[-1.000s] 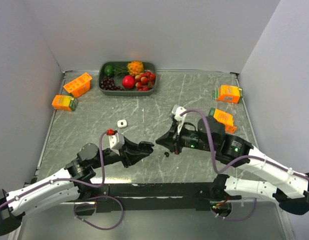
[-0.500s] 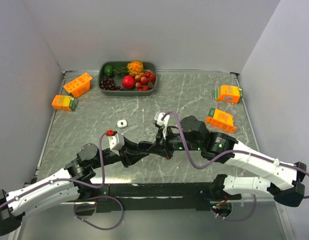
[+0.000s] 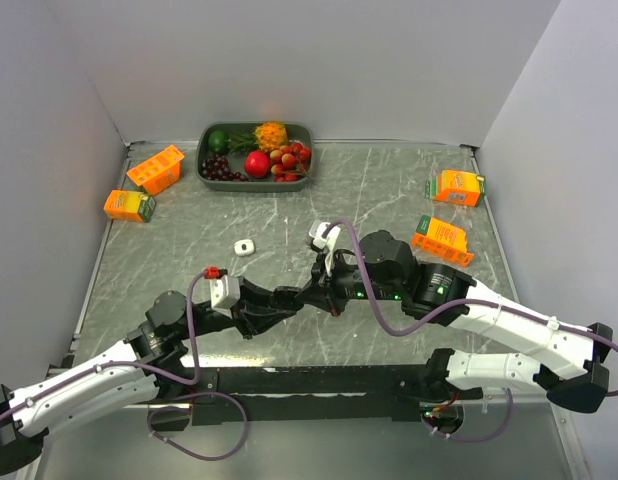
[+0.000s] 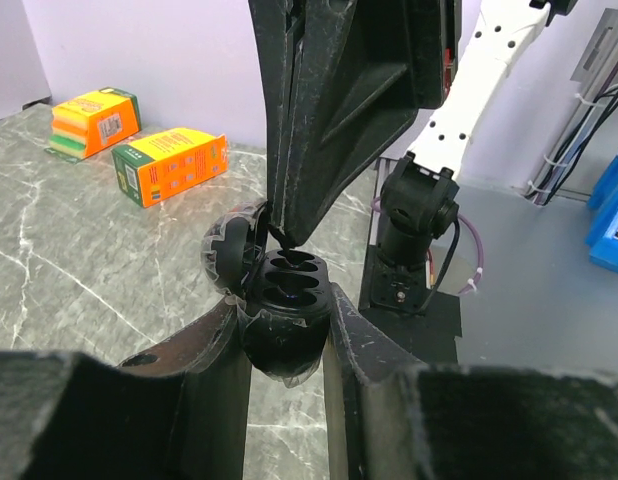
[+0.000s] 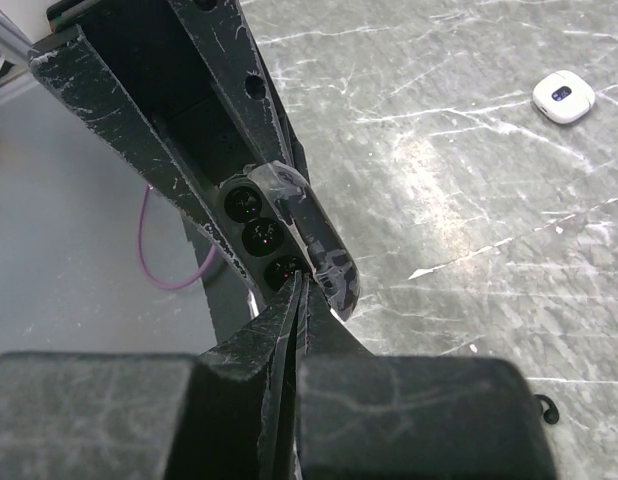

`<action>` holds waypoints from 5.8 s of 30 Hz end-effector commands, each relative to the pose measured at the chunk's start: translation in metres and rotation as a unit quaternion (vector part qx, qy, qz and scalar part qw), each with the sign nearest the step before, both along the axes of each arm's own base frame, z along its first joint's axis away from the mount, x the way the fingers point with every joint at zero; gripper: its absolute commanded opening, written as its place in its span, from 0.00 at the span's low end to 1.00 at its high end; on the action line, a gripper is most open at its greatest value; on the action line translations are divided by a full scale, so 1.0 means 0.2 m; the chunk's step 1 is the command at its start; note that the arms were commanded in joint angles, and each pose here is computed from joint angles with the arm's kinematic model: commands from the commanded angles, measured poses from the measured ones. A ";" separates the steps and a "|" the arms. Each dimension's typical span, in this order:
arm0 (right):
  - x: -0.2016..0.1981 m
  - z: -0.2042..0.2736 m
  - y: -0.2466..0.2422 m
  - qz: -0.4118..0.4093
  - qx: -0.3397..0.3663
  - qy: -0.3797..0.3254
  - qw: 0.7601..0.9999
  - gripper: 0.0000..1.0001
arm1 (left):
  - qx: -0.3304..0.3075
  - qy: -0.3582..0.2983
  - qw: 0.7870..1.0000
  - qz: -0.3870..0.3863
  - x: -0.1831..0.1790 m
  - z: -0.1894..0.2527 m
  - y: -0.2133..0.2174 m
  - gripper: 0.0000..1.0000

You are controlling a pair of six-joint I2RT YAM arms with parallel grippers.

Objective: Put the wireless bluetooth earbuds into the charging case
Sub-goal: Pick up the earbud from the center of the board, then place the earbud in the charging case.

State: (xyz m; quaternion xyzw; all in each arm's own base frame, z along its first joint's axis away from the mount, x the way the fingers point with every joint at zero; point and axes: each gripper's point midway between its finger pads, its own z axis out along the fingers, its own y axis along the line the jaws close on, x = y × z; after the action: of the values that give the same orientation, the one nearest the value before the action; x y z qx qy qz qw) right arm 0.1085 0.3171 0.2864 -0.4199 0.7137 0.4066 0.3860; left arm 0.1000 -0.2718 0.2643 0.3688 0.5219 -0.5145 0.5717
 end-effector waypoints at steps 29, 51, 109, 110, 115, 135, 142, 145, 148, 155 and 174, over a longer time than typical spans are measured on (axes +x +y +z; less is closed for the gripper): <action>0.23 -0.71 -0.31 -0.217 -0.027 0.192 0.957 0.00 | -0.062 0.095 0.969 0.219 0.26 0.10 0.30 0.01; 0.53 -1.13 -0.42 -0.369 -0.199 0.178 0.890 0.19 | -0.073 0.114 0.960 0.245 0.29 0.08 0.35 0.01; 0.45 -1.30 -0.42 -0.323 -0.221 0.212 0.895 0.00 | -0.055 0.140 0.961 0.231 0.28 0.02 0.30 0.01; 0.45 -1.28 -0.42 -0.322 -0.215 0.211 0.898 0.00 | -0.055 0.140 0.961 0.230 0.28 0.02 0.30 0.01; 0.44 -1.23 -0.41 -0.315 -0.195 0.205 0.906 0.00 | -0.056 0.140 0.961 0.232 0.28 0.02 0.30 0.01; 0.12 0.26 -0.20 -0.037 0.221 -0.105 0.969 0.00 | -0.151 0.029 0.981 0.116 0.08 0.24 0.26 0.01; -0.06 0.49 -0.19 0.020 0.243 -0.173 0.954 0.00 | -0.116 0.010 0.993 0.034 0.00 0.24 0.12 0.01; -0.12 0.52 -0.18 0.042 0.243 -0.186 0.951 0.00 | -0.113 0.004 0.994 0.013 -0.02 0.25 0.09 0.01; -0.18 0.53 -0.16 0.059 0.242 -0.189 0.950 0.00 | -0.113 0.001 0.994 -0.003 -0.04 0.26 0.07 0.01; -0.21 0.46 -0.09 0.075 0.212 -0.199 0.954 0.00 | -0.114 0.000 0.992 -0.048 -0.11 0.28 0.04 0.01; -0.24 0.45 -0.04 0.084 0.218 -0.225 0.946 0.00 | -0.157 0.020 0.980 -0.122 -0.24 0.33 0.05 0.01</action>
State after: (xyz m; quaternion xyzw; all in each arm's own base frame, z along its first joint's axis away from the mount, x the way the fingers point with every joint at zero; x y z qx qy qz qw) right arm 0.0614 0.3115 0.3466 -0.4800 0.4998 0.4688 0.5478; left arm 0.0635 -0.2685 0.3094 0.3329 0.4407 -0.6343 0.5410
